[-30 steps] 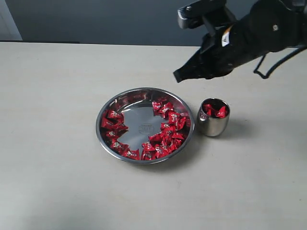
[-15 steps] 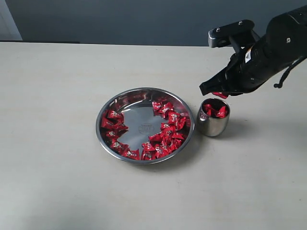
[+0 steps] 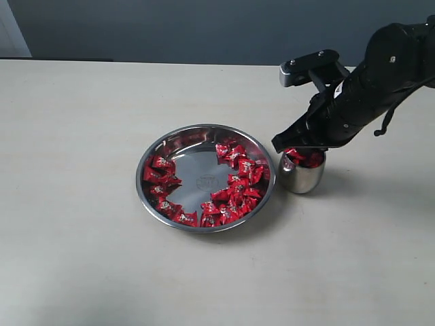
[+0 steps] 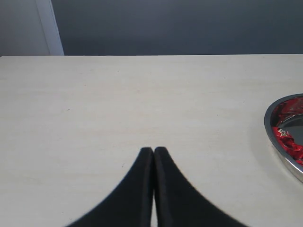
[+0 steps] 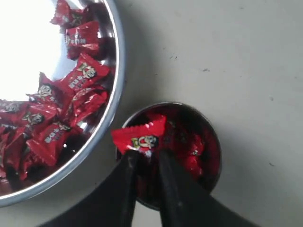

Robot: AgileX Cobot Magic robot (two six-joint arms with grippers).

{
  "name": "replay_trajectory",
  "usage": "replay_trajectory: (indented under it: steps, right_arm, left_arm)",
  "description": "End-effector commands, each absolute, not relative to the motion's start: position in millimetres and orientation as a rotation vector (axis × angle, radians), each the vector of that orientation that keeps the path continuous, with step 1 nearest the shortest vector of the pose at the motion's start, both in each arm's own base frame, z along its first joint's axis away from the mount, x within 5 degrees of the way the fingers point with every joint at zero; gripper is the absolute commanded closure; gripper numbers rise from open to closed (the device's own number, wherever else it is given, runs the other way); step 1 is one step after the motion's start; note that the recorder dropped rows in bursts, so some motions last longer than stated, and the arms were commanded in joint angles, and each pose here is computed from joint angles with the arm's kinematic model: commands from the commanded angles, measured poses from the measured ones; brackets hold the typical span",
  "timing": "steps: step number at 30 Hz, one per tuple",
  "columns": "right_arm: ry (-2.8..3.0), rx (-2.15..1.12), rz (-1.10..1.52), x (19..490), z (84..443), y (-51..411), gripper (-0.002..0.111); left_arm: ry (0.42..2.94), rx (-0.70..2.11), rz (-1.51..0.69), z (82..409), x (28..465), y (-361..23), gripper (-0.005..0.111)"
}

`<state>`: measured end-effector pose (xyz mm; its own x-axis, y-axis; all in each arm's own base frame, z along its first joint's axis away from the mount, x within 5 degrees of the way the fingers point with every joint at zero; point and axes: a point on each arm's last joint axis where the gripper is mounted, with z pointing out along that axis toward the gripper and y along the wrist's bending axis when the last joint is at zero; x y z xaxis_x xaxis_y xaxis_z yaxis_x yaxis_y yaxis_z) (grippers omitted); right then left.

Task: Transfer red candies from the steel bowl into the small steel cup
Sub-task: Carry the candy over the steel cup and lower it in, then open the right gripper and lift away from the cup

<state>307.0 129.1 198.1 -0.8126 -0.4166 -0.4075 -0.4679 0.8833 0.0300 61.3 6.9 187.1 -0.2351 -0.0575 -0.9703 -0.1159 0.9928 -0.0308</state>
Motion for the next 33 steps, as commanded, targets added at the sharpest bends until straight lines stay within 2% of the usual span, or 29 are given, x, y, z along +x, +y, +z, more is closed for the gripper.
replay_trajectory:
  steps: [1,24,33]
  right_arm:
    - [2.667,-0.673,0.166,309.1,191.7,127.4,0.081]
    - [2.555,-0.69,0.044,310.5,212.9,119.4,0.082]
    - [2.497,-0.536,0.205,315.1,238.2,128.7,0.082]
  left_arm:
    - [1.801,-0.122,0.052,186.9,61.0,6.6,0.106]
    - [1.801,-0.122,0.052,186.9,61.0,6.6,0.106]
    - [1.801,-0.122,0.052,186.9,61.0,6.6,0.106]
